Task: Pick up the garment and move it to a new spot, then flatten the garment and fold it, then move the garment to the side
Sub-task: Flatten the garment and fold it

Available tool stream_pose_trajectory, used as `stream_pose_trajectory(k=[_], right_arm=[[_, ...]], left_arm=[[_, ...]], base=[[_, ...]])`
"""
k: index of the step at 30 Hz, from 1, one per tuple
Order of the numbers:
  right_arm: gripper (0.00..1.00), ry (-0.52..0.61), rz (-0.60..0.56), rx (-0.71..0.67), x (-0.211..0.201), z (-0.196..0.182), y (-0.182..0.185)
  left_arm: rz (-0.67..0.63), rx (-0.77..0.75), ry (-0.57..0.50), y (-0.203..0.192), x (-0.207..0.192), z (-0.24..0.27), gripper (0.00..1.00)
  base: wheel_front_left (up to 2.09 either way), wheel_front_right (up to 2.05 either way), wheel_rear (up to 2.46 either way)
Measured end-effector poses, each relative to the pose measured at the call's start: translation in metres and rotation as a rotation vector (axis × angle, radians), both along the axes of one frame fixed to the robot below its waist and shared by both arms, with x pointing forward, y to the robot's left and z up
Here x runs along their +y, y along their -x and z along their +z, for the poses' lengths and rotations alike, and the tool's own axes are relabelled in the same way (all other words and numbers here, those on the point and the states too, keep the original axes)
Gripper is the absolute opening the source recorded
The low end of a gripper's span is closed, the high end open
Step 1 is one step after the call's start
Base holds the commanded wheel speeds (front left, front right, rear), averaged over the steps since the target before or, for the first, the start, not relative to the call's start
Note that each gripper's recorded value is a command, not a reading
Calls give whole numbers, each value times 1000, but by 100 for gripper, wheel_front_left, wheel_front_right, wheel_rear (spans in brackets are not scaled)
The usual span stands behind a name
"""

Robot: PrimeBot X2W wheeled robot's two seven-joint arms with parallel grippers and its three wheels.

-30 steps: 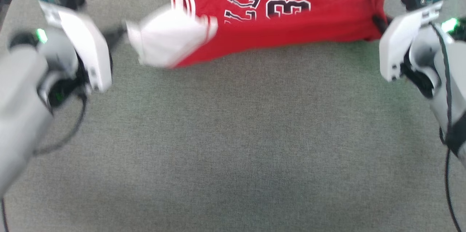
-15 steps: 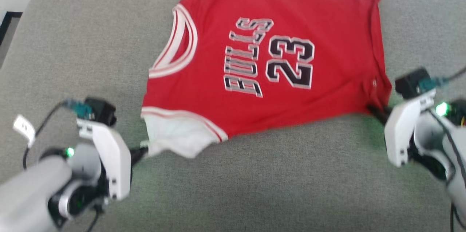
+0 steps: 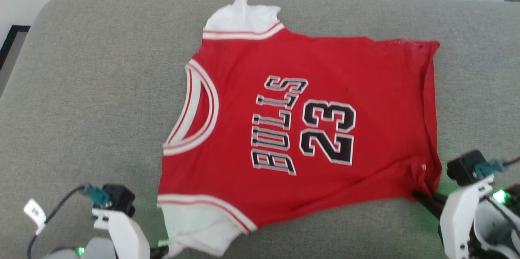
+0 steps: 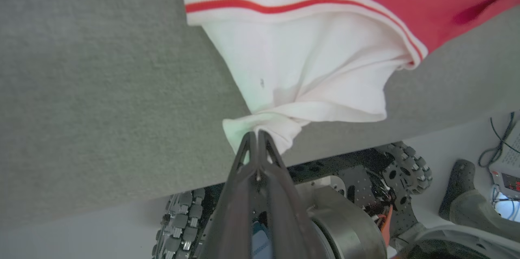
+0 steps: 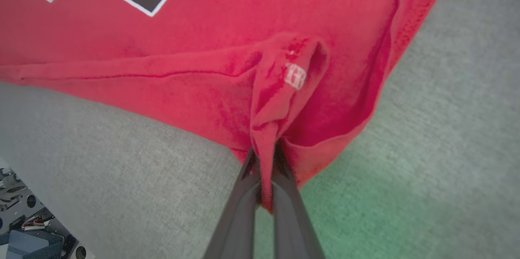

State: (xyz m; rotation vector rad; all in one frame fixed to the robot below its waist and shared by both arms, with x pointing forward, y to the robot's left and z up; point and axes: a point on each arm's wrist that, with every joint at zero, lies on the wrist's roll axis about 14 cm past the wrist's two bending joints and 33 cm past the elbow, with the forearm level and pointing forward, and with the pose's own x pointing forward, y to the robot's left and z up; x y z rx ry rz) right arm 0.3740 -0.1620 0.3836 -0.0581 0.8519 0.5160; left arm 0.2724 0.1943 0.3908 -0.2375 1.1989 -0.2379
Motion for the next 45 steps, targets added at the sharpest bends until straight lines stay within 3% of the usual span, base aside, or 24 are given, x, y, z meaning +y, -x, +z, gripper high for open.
stream_pose_trajectory(k=[8,20,28,37,45], right_arm=[[0,-56,-65,-23,-3,9,7],[0,-68,-147,-159,-3,45,-20],[0,-38,-214,-222,-11,57,-56],[0,19,-264,-146,-19,29,-77],[0,43,-291,-24,-17,-2,-85]], left_arm=[[0,-17,-25,-1,7,10,0],[-103,-338,-169,-111,36,77,0],[-185,-438,-193,-181,27,93,0],[-253,-390,-191,-229,12,57,0],[-265,-242,-184,-239,7,4,0]], base=[[0,0,0],[0,0,0],[0,0,0],[0,0,0],[0,0,0]])
